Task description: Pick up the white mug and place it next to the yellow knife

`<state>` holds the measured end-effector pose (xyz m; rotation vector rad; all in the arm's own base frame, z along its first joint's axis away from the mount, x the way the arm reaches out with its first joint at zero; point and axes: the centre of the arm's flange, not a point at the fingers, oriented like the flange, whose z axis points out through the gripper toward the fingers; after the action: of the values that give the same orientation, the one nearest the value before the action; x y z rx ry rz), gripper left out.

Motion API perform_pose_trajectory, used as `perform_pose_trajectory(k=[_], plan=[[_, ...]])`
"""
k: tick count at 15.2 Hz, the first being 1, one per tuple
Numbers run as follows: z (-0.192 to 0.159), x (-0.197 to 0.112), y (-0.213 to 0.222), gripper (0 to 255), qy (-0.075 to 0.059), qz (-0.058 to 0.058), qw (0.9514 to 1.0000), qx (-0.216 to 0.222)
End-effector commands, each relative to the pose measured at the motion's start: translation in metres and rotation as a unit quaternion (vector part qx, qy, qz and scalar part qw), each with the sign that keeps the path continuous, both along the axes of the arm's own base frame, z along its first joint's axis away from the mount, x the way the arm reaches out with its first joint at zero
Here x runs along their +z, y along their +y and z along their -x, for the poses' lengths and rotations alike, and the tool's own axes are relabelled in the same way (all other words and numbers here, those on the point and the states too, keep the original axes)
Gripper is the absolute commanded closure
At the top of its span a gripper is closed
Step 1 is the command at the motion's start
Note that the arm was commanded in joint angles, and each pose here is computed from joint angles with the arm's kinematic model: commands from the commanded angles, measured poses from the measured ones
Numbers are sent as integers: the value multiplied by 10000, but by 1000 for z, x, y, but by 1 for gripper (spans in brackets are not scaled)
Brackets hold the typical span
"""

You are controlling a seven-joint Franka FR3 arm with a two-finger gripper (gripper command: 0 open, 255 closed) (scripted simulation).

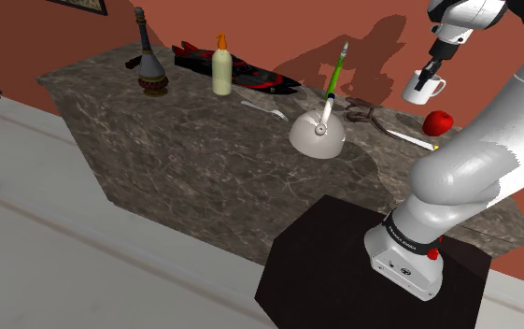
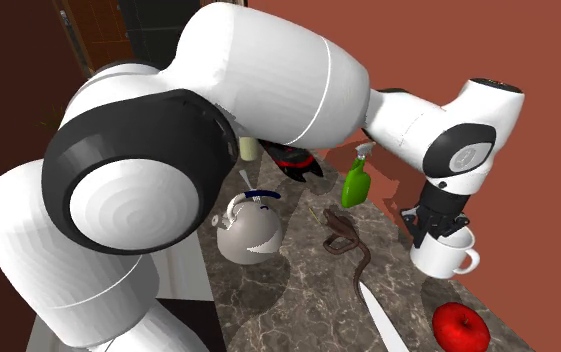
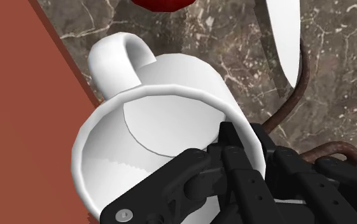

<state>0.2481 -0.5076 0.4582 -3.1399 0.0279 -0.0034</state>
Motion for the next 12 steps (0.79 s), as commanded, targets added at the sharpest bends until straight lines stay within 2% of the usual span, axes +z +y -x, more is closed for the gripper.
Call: perform_pose_trajectory(k=[1,12], plan=[[-1,-10,-2,255,-3,5,10000,0],[-1,-68,-2,255,-3,5,10000,0]])
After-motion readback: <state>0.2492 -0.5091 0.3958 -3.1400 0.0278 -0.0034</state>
